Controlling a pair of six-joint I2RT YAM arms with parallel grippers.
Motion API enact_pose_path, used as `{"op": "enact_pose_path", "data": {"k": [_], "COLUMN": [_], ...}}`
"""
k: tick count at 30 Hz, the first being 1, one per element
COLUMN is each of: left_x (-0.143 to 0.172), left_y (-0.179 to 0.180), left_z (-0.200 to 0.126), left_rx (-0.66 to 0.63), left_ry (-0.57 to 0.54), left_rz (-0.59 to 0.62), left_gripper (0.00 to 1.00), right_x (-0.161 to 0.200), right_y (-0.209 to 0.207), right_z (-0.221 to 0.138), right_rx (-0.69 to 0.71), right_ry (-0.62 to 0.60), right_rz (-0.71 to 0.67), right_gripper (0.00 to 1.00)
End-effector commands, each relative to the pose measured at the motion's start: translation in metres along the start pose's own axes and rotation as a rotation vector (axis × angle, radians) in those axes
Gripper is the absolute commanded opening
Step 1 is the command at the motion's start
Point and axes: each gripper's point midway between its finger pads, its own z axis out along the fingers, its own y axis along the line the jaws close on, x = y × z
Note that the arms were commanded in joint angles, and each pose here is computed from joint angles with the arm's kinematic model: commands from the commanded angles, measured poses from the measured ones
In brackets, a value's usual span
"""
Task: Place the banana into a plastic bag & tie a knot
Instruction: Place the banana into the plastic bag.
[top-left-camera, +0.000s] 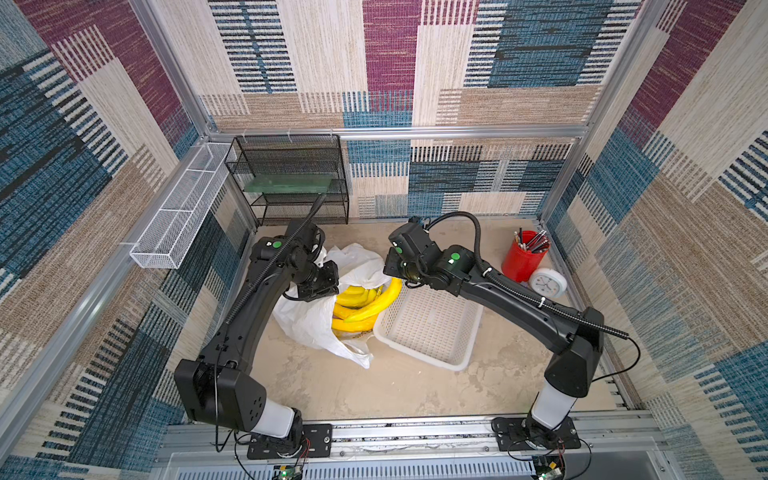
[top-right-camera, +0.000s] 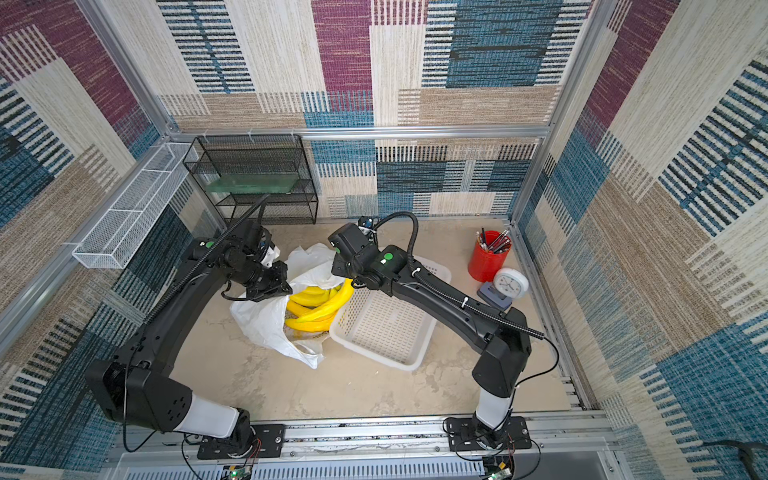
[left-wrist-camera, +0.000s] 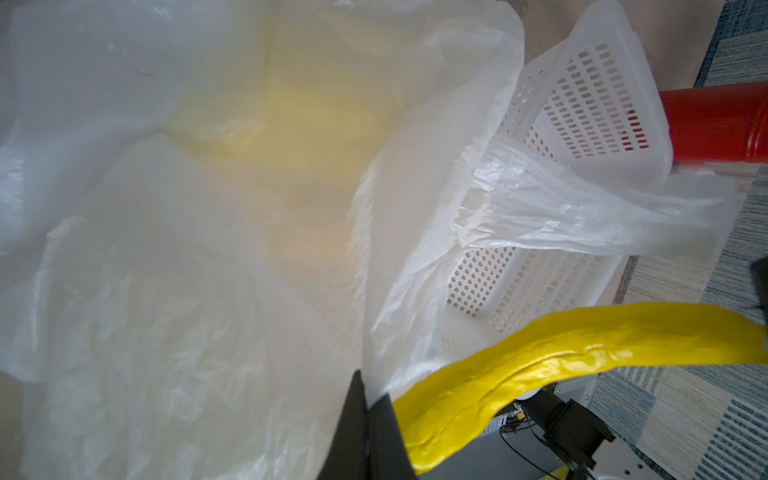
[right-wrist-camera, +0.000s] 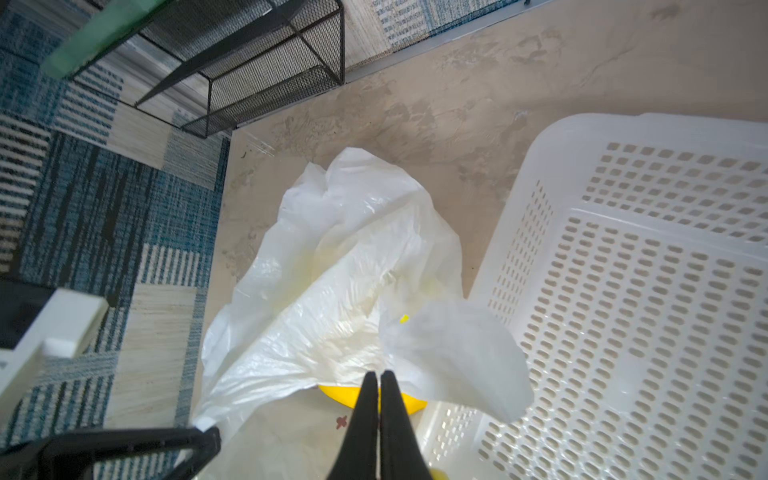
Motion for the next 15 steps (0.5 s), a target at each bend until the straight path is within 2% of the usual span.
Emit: {"op": "enact_pose_path", "data": {"k": [1, 10, 15], "left_x": [-0.002, -0.027, -0.032], "left_y": [-0.004, -0.021, -0.021], "left_z": [0.000, -0.004, -0.001], "left_rx": [0.012, 0.044, 0.037], "left_ry": [0.011, -0.014, -0.015], "left_rz": [-0.039, -0.105, -0.113], "left_gripper": [0.00, 0.00, 0.00], "right_x": [-0.008, 0.025, 0.043], "right_y": [0.026, 0.038, 0.053], "right_z": [0.012, 0.061, 0.079], "right_rx": [-0.094, -0.067, -0.136], "right_ry": [-0.037, -0.003, 0.066], "right_rz": [0.164, 0.281, 0.314], "right_gripper": [0.00, 0.00, 0.01]}}
